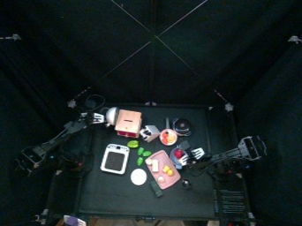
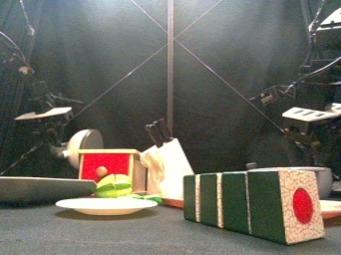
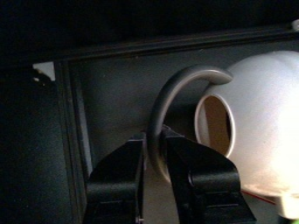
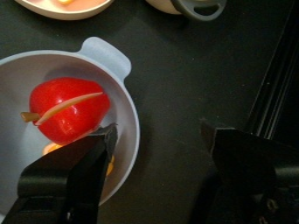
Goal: Place kettle on drawer
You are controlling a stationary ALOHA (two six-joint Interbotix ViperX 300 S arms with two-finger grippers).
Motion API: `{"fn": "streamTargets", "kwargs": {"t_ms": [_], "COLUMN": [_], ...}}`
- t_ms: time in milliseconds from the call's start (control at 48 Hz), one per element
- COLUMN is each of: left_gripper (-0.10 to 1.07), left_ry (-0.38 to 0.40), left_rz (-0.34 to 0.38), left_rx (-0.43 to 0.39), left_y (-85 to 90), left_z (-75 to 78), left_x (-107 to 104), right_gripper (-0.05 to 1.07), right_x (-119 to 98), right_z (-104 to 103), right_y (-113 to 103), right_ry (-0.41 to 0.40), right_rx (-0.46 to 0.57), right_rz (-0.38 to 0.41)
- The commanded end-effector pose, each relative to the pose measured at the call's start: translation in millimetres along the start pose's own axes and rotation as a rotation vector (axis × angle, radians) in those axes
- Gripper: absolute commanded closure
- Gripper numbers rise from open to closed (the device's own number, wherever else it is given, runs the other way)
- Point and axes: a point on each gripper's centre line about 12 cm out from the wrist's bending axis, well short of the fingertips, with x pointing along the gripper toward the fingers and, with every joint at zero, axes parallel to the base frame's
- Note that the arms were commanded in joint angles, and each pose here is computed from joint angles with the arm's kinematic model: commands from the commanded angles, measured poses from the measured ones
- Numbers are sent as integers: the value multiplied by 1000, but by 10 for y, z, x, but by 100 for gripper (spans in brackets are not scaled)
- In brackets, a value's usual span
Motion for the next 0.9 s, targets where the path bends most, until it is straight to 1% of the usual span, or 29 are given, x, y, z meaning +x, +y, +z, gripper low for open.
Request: {"fn": "streamTargets", "kwargs": {"t_ms": [0, 104, 167, 250, 312, 333, 396, 438, 500, 562, 688, 812, 875], "left_gripper": [41, 41, 41, 41, 41, 41, 41, 41, 41, 41, 41, 41, 41], "left_ry": [-66, -118, -156, -164, -152, -147, -143, -140, -144, -146, -146, -192, -210], "left_rz": [-37, -57, -83, -118, -129, -133, -132, -122, -88, -52, 6, 63, 83], "left_rx": [18, 37, 48, 77, 136, 173, 248, 291, 352, 401, 497, 607, 670], "left_y": [-80, -112, -155, -263, -368, -426, -530, -584, -648, -704, -848, -1026, -1159], "left_z": [128, 202, 258, 302, 320, 332, 367, 386, 440, 494, 542, 616, 620], "left_x": [-210, -405, -544, -664, -729, -759, -821, -852, -896, -907, -903, -894, -883], "right_gripper": [-2, -2, -2, -2, -2, -2, -2, -2, -2, -2, -2, -2, -2], "right_x": [-53, -58, -58, -51, -47, -53, -50, -53, -50, -47, -47, -44, -44], "right_z": [44, 55, 59, 66, 69, 75, 74, 75, 72, 71, 69, 67, 67], "right_y": [16, 21, 19, 14, 11, 13, 14, 13, 10, 11, 6, 8, 9], "right_ry": [-11, -13, -18, -20, -18, -20, -20, -20, -20, -19, -19, -19, -19], "right_rx": [11, 12, 10, 11, 14, 15, 12, 15, 14, 12, 13, 11, 12], "right_rz": [17, 19, 21, 16, 15, 17, 16, 17, 16, 15, 15, 14, 15]}}
